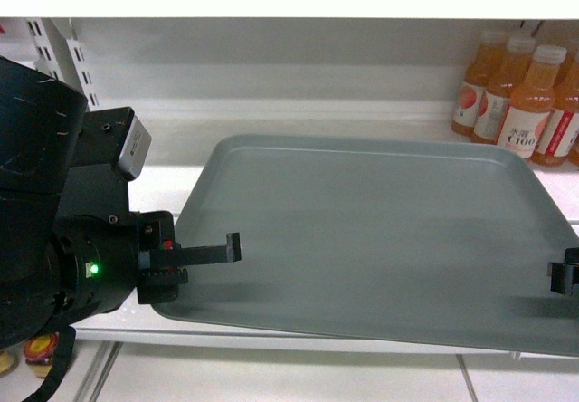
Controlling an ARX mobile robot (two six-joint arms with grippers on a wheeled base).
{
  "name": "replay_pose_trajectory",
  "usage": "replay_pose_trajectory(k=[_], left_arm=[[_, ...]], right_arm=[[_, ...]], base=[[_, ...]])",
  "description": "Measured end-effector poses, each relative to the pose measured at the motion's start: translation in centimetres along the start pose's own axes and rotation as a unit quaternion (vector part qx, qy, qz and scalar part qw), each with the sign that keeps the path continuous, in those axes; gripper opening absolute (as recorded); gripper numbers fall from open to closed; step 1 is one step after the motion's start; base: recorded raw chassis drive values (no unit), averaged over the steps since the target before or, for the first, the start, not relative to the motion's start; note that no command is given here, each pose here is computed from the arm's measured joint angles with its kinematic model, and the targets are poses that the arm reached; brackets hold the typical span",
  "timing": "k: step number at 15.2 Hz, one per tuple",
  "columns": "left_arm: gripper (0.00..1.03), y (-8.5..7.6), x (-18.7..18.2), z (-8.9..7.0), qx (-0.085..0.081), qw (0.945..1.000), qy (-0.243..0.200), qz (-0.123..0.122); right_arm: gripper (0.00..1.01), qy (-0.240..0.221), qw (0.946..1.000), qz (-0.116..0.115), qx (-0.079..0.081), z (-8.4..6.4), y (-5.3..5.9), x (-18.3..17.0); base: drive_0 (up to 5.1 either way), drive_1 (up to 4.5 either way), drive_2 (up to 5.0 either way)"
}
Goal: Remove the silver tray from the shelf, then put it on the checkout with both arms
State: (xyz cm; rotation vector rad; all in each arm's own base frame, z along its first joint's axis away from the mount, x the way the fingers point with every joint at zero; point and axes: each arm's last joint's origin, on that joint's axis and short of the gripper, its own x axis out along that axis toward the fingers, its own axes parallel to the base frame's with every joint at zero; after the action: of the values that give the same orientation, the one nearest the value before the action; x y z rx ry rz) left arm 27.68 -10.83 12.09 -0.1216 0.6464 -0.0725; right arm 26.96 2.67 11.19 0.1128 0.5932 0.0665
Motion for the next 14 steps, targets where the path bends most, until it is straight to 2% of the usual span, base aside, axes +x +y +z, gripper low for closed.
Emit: replay_pose_trajectory(k=[14], left_arm=[[0.02, 0.01, 0.01, -0.03, 0.002, 1.0000, 0.001, 0.001]], right_arm=[[0.03, 0.001, 1.0000, 0.000, 0.000, -0.01, 0.00, 0.00]], base=[[0.1, -4.23, 4.4]])
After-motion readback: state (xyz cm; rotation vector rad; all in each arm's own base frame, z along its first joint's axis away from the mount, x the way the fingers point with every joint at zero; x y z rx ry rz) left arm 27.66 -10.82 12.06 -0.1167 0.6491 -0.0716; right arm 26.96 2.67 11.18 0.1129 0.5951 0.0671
